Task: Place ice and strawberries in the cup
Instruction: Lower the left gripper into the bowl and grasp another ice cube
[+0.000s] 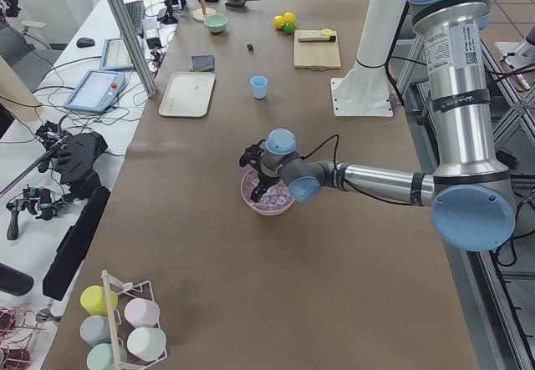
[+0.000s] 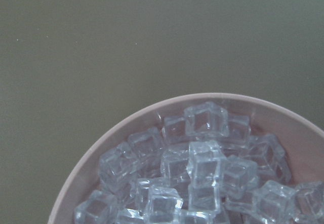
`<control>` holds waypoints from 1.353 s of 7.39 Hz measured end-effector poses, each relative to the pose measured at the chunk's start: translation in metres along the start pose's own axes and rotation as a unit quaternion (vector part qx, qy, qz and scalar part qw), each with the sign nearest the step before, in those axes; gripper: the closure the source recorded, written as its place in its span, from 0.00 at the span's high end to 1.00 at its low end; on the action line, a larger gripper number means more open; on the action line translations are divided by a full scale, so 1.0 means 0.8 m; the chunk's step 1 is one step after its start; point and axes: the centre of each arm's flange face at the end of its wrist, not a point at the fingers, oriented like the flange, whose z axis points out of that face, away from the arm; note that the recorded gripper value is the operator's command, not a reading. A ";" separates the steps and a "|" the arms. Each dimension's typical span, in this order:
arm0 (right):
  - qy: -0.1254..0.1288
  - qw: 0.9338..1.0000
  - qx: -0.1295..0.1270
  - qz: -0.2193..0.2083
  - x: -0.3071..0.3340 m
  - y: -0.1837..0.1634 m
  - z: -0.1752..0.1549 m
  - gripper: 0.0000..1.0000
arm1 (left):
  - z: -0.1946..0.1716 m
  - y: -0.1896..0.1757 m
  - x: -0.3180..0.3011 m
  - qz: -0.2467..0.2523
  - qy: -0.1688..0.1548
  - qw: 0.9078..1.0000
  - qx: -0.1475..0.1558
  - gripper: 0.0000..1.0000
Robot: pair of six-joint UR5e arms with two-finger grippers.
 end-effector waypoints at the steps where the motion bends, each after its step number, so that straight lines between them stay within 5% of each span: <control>1: 0.000 1.000 0.000 0.000 0.000 0.000 0.000 1.00 | 0.003 0.000 -0.001 0.000 0.000 1.000 -0.001 0.92; 7: 0.000 1.000 0.000 -0.001 0.000 0.000 0.001 1.00 | 0.006 -0.002 -0.001 0.000 0.001 1.000 -0.001 0.68; 10: 0.000 1.000 -0.001 -0.001 0.000 0.000 0.001 1.00 | 0.006 -0.002 -0.001 0.000 0.001 1.000 -0.002 0.43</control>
